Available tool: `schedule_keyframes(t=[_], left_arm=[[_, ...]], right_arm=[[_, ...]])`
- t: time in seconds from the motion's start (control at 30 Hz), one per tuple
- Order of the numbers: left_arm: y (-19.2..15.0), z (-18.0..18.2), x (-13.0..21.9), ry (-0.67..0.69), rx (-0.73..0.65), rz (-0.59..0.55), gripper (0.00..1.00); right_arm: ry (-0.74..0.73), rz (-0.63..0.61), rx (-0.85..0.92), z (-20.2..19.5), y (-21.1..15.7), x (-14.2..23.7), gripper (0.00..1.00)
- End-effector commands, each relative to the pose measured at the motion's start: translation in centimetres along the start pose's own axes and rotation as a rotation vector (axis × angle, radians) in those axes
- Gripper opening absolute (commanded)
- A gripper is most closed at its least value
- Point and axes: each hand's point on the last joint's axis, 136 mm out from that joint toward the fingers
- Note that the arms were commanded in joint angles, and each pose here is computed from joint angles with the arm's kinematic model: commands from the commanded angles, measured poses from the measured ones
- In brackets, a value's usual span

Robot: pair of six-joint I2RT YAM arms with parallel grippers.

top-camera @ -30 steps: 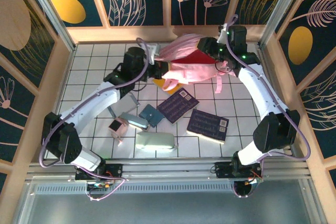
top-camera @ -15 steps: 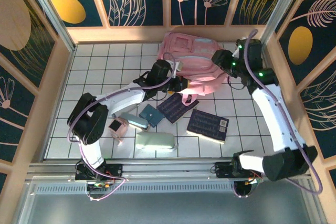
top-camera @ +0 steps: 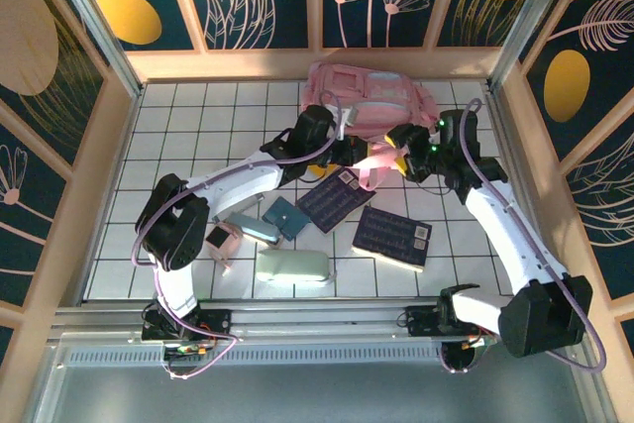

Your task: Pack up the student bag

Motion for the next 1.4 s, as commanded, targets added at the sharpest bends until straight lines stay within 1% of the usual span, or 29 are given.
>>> schedule_keyframes(t=[0.0,0.17,0.3,0.47,0.57,0.63,0.73,0.83,1.0,1.17,1.37], left_arm=[[1.7,-1.9,0.0,-0.032,-0.075,-0.050,0.00],[1.2,-1.7,0.0,-0.022,-0.087,-0.044,0.00],[1.2,-1.9,0.0,-0.027,-0.095,-0.046,0.00],[1.0,-2.1,-0.2,-0.031,-0.106,-0.044,0.00],[1.1,-2.3,-0.4,-0.037,-0.111,-0.044,0.00],[1.0,-2.6,-0.6,-0.039,-0.119,-0.041,0.00],[1.0,-2.9,-0.9,-0.036,-0.138,-0.035,0.00],[0.9,-2.9,-1.1,-0.034,-0.141,-0.033,0.00],[1.0,-2.5,-0.9,-0.004,-0.165,-0.034,0.00],[0.7,-1.0,-0.5,0.077,-0.191,-0.004,0.00],[0.7,1.5,1.0,0.149,-0.142,-0.005,0.00]], right_arm=[[0.069,0.061,-0.077,1.4,-0.3,-1.6,0.63],[0.055,0.050,-0.103,1.1,0.5,-3.0,0.60],[0.015,0.039,-0.140,-0.5,1.2,-4.4,0.60],[-0.023,0.040,-0.175,-1.8,2.1,-6.7,0.60],[-0.052,0.042,-0.173,-2.1,2.7,-8.2,0.57],[-0.079,0.034,-0.179,-2.6,3.1,-9.0,0.53],[-0.109,0.006,-0.186,-3.4,3.6,-9.5,0.44],[-0.120,-0.005,-0.185,-3.9,3.8,-9.6,0.30],[-0.133,-0.038,-0.179,-4.3,4.6,-9.6,0.00],[-0.109,-0.069,-0.135,-3.0,5.6,-8.6,0.00],[-0.083,-0.146,-0.069,-1.2,7.3,-6.1,0.00]])
Point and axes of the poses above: each hand's point on the last joint's axis, 136 mm out from that joint toward the fingers, its own x axis back along the fingers, its own z axis along the line the jaws close on, y = z × x, and after that the axes turned 9 degrees about -x, right-handed
